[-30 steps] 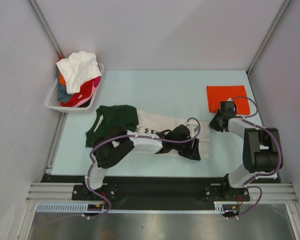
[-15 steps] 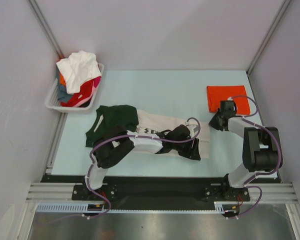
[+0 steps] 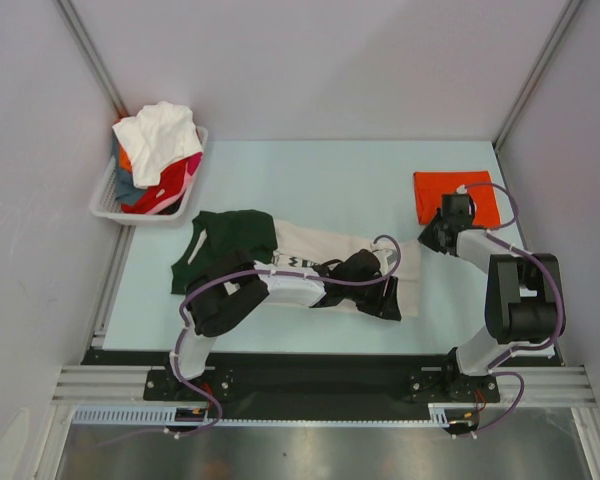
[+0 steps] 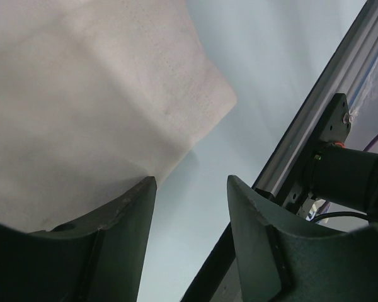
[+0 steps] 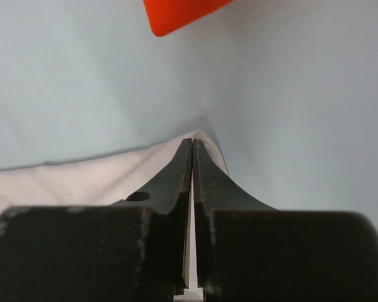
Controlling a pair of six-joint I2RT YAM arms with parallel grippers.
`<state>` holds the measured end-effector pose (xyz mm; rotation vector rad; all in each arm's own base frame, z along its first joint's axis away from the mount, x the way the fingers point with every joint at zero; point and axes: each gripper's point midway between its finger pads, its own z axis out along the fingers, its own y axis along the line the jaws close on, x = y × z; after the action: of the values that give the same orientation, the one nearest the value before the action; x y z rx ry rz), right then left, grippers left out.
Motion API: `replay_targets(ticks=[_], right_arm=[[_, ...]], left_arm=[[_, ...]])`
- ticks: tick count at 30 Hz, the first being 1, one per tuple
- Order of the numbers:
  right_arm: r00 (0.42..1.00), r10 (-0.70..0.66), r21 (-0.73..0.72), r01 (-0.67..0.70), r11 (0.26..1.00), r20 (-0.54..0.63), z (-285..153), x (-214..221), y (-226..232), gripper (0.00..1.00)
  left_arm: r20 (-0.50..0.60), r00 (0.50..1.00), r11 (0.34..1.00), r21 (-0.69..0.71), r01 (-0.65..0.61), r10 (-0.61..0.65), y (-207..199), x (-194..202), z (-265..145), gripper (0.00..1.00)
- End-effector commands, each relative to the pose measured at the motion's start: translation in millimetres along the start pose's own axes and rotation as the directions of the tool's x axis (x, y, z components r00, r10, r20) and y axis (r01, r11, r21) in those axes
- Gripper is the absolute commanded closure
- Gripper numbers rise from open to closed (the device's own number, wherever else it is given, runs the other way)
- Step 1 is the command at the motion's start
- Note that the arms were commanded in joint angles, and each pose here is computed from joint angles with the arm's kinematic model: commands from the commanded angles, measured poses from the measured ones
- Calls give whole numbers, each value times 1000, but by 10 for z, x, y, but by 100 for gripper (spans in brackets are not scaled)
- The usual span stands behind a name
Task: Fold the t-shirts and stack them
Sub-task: Fold the tshirt
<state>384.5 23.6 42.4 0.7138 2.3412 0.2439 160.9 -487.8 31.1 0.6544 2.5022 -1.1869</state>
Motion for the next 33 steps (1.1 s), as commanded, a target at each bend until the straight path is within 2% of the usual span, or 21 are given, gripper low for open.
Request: replay_targets(ticks=[1, 11, 17, 27, 33], right_arm=[[997, 7, -19, -6, 1000, 81, -25, -315, 137, 100], [994, 48, -14, -47, 999, 94, 78, -497, 74, 100], [995, 56, -35, -53, 998, 84, 107, -467, 106, 100], [991, 57, -112, -44, 993, 119, -159, -659, 317, 100], [993, 59, -72, -52, 996, 101, -44, -607, 214, 100]], left_arm=[[-192, 978, 983, -179, 40, -75, 522, 707, 65, 43], [-208, 974, 983, -179, 48, -85, 538, 775, 110, 43], [-211, 973, 982, -179, 52, -90, 552, 794, 122, 43], [-213, 973, 984, -171, 50, -87, 514, 795, 146, 43], [-215, 973, 984, -170, 49, -86, 505, 804, 152, 43]])
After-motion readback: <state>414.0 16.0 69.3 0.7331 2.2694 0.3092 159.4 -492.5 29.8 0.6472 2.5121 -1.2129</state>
